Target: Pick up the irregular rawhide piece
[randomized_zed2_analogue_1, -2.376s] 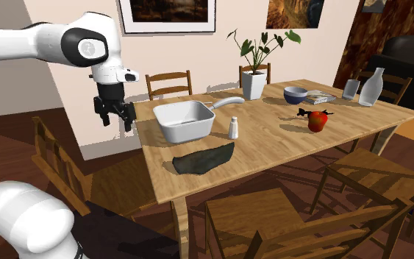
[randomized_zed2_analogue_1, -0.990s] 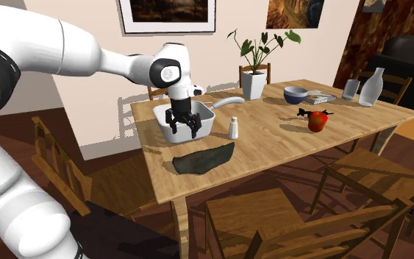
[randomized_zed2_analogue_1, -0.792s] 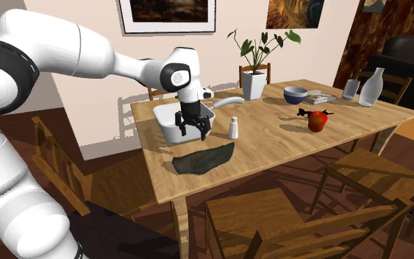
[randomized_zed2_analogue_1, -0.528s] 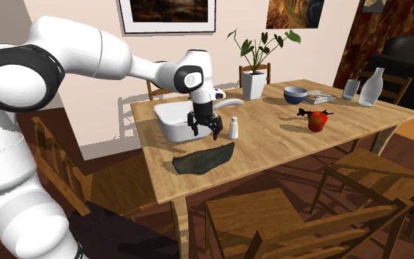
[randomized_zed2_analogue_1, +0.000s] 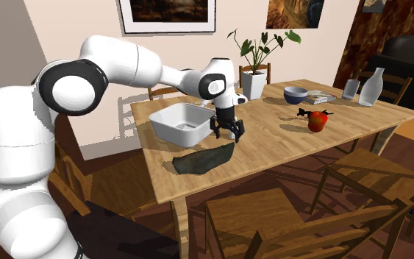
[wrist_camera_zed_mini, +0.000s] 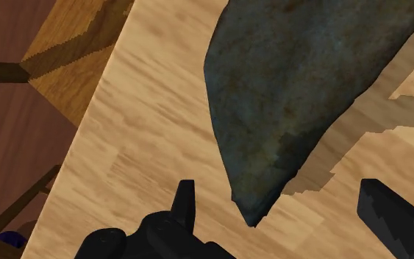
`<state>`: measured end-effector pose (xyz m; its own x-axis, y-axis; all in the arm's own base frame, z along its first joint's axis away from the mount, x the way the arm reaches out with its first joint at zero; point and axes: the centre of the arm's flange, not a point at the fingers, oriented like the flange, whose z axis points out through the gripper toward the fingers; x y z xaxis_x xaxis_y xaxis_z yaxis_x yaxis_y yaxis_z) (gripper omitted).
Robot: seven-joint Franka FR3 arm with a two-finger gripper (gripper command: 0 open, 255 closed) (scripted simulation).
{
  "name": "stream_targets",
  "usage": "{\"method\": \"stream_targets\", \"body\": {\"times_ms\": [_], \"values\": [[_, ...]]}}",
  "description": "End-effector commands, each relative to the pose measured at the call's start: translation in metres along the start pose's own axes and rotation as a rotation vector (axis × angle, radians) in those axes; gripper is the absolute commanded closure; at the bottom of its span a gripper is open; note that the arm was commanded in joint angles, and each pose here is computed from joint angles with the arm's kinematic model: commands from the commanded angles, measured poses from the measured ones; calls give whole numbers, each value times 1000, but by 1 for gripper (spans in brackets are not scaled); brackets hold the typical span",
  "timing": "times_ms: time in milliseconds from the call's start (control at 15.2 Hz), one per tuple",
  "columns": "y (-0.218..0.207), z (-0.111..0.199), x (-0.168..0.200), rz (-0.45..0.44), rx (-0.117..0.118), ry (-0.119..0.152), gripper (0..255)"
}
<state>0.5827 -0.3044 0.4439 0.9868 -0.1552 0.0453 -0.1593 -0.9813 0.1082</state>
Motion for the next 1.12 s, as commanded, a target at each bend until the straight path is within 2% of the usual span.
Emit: {"method": "stream_targets", "body": {"times_ms": [0, 330, 528, 594, 1056], "values": [[1, 12, 4, 1, -1, -1, 0], [-2, 38, 2, 1, -1, -1, 0], [-2, 41, 2, 1, -1, -1, 0], [-2, 41, 3, 1, -1, -2, 255], [-2, 41, 3, 1, -1, -2, 255]]}}
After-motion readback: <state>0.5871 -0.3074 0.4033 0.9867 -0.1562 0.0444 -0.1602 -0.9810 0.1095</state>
